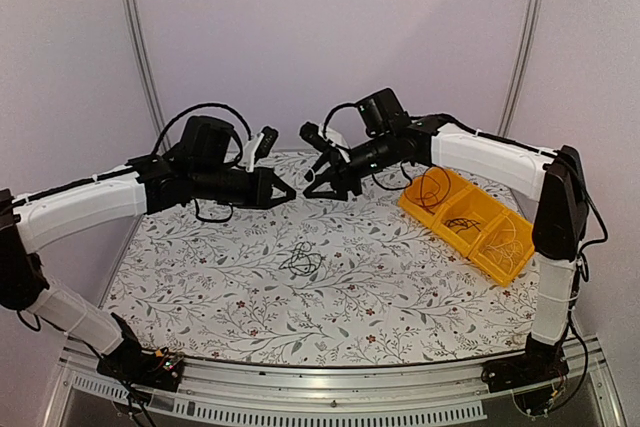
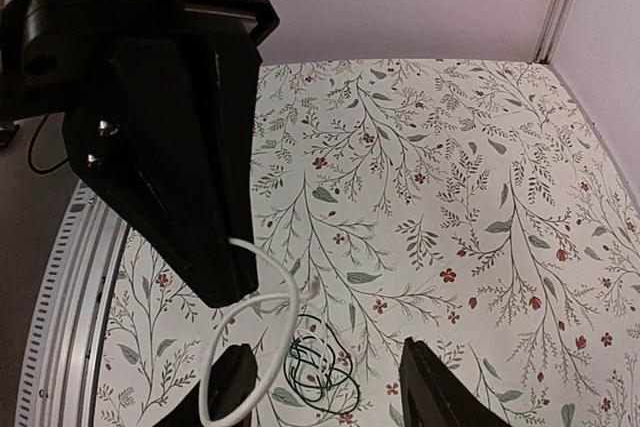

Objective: Untangle the cables

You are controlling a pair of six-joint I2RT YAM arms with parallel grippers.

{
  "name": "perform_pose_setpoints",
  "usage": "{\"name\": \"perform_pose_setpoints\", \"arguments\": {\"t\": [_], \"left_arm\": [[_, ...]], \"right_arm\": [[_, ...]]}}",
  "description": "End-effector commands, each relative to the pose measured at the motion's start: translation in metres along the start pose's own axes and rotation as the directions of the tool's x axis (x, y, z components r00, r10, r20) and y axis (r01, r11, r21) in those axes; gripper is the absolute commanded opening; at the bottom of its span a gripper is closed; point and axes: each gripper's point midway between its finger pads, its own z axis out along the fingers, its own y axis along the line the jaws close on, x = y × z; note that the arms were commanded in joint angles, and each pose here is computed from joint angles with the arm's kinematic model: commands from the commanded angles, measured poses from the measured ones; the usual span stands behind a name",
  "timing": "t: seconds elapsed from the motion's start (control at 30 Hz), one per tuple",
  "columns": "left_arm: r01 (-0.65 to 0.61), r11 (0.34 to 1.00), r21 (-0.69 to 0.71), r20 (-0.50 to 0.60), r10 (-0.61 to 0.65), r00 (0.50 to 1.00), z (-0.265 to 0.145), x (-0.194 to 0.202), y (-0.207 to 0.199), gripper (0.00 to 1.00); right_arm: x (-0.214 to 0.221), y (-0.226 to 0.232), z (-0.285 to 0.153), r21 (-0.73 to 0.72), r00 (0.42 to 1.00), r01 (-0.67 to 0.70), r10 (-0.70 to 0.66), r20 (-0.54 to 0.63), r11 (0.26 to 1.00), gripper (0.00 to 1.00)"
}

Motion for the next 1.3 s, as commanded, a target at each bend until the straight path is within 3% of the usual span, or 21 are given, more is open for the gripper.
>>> {"name": "perform_pose_setpoints", "arguments": {"t": [0.0,0.1,0.23,0.37,0.47,0.53,0.63,0.67,0.83,1.0,1.17,1.27], "left_arm": [[-0.025,0.999,0.024,0.018,0.025,1.000,0.002,-0.010,-0.005,0.00],[-0.027,0.999,0.024,0.020,0.026,0.999,0.004,-0.012,-0.004,0.00],[-0.025,0.999,0.026,0.020,0.025,0.999,0.008,-0.012,-0.003,0.00],[-0.022,0.999,0.025,0.016,0.021,1.000,0.010,-0.012,-0.002,0.00],[-0.022,0.999,0.028,0.012,0.022,1.000,0.011,-0.011,-0.002,0.00],[-0.024,0.999,0.028,0.009,0.023,1.000,0.012,-0.010,-0.001,0.00],[-0.037,0.999,0.026,0.003,0.037,0.999,0.014,-0.008,0.000,0.00],[-0.045,0.999,0.015,0.000,0.045,0.999,0.016,-0.007,0.003,0.00],[-0.103,0.991,-0.083,0.078,0.109,0.991,0.039,-0.004,0.037,0.08],[-0.108,0.992,-0.067,0.169,0.118,0.978,0.090,-0.004,0.061,0.20],[-0.068,0.997,-0.026,0.114,0.071,0.991,0.146,0.017,0.083,0.26],[-0.041,0.999,0.000,0.044,0.041,0.998,0.168,0.040,0.094,0.17]], "right_arm": [[-0.010,0.023,-0.009,-0.085,0.999,0.041,-0.041,0.009,0.996,0.59],[-0.003,0.037,-0.008,-0.143,0.999,0.047,-0.049,-0.012,0.989,0.67],[0.004,0.043,-0.007,-0.182,0.999,0.020,-0.027,-0.037,0.983,0.67],[0.005,0.040,-0.007,-0.168,0.999,-0.004,-0.004,-0.049,0.986,0.66],[0.002,0.033,-0.007,-0.126,0.999,-0.004,-0.001,-0.045,0.992,0.58],[-0.001,0.024,-0.007,-0.083,0.999,-0.008,0.004,-0.044,0.997,0.47],[-0.005,0.012,-0.007,-0.018,0.999,-0.019,0.018,-0.048,1.000,0.03],[-0.007,0.010,-0.009,-0.003,0.999,-0.015,0.015,-0.048,1.000,0.00],[-0.035,0.023,-0.032,-0.010,0.998,0.066,-0.066,-0.004,0.998,0.00],[-0.057,0.036,-0.050,-0.027,0.996,0.081,-0.080,0.031,0.996,0.00],[-0.076,0.034,-0.064,0.019,0.993,0.107,-0.107,0.041,0.994,0.00],[-0.104,0.029,-0.082,0.098,0.985,0.152,-0.159,0.071,0.984,0.00]]}}
